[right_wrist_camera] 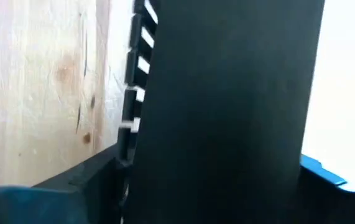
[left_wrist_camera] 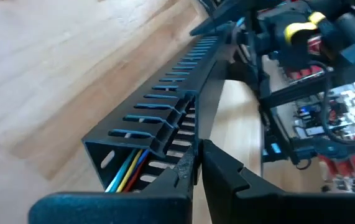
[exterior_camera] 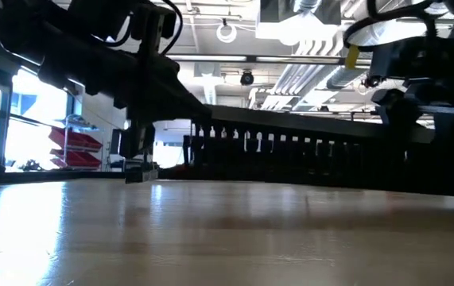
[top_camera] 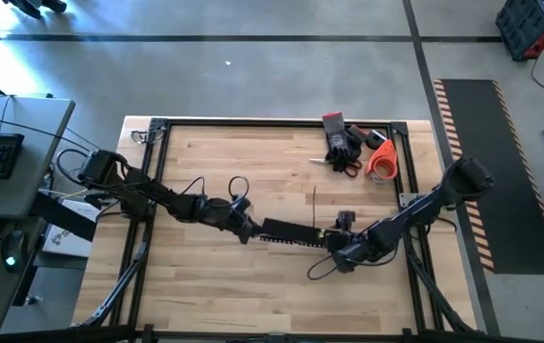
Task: Ziptie cables
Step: Close the black cable duct with the black cable duct cover
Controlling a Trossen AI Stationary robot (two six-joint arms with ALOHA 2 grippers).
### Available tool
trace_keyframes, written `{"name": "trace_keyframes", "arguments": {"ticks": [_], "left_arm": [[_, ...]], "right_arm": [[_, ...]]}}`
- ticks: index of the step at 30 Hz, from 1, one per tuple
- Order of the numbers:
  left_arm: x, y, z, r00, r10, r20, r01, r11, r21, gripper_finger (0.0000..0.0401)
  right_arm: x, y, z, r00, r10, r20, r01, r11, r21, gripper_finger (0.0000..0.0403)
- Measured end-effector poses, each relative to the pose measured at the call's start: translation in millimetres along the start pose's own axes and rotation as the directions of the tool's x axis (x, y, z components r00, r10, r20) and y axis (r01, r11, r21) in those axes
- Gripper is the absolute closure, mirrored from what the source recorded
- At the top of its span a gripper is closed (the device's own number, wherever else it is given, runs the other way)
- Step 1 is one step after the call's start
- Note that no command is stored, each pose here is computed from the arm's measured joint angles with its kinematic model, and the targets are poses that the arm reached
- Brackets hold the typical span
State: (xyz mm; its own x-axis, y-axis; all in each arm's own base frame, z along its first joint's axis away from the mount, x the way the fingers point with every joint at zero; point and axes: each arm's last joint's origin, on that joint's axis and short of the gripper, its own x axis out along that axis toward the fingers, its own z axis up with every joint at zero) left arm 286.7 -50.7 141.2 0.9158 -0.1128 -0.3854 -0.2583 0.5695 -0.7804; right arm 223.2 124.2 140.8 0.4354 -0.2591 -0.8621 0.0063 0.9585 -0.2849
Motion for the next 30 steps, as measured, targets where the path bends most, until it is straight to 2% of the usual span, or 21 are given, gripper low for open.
{"name": "trace_keyframes", "arguments": {"ticks": [6,18,21,28,30], "left_arm": [[-1,-10,-3,0.996,-0.083,0.019,0.083,0.996,-0.010,0.0401],[-4,-27,-26,0.991,-0.135,0.011,0.135,0.988,-0.070,0.0401],[-4,-29,-35,0.993,-0.110,0.032,0.112,0.990,-0.082,0.0401],[-4,-29,-34,0.992,-0.102,0.068,0.107,0.991,-0.077,0.0401],[-3,-29,-31,0.990,-0.122,0.076,0.128,0.989,-0.070,0.0401]], "right_arm": [[4,-8,3,0.998,0.043,-0.037,-0.040,0.996,0.078,0.0186],[8,-13,6,0.996,0.071,-0.049,-0.066,0.994,0.088,0.0190],[9,-15,7,0.996,0.080,-0.049,-0.076,0.993,0.091,0.0194],[10,-16,9,0.995,0.091,-0.039,-0.088,0.994,0.069,0.0192],[10,-16,9,0.995,0.092,-0.038,-0.089,0.995,0.054,0.0172]]}}
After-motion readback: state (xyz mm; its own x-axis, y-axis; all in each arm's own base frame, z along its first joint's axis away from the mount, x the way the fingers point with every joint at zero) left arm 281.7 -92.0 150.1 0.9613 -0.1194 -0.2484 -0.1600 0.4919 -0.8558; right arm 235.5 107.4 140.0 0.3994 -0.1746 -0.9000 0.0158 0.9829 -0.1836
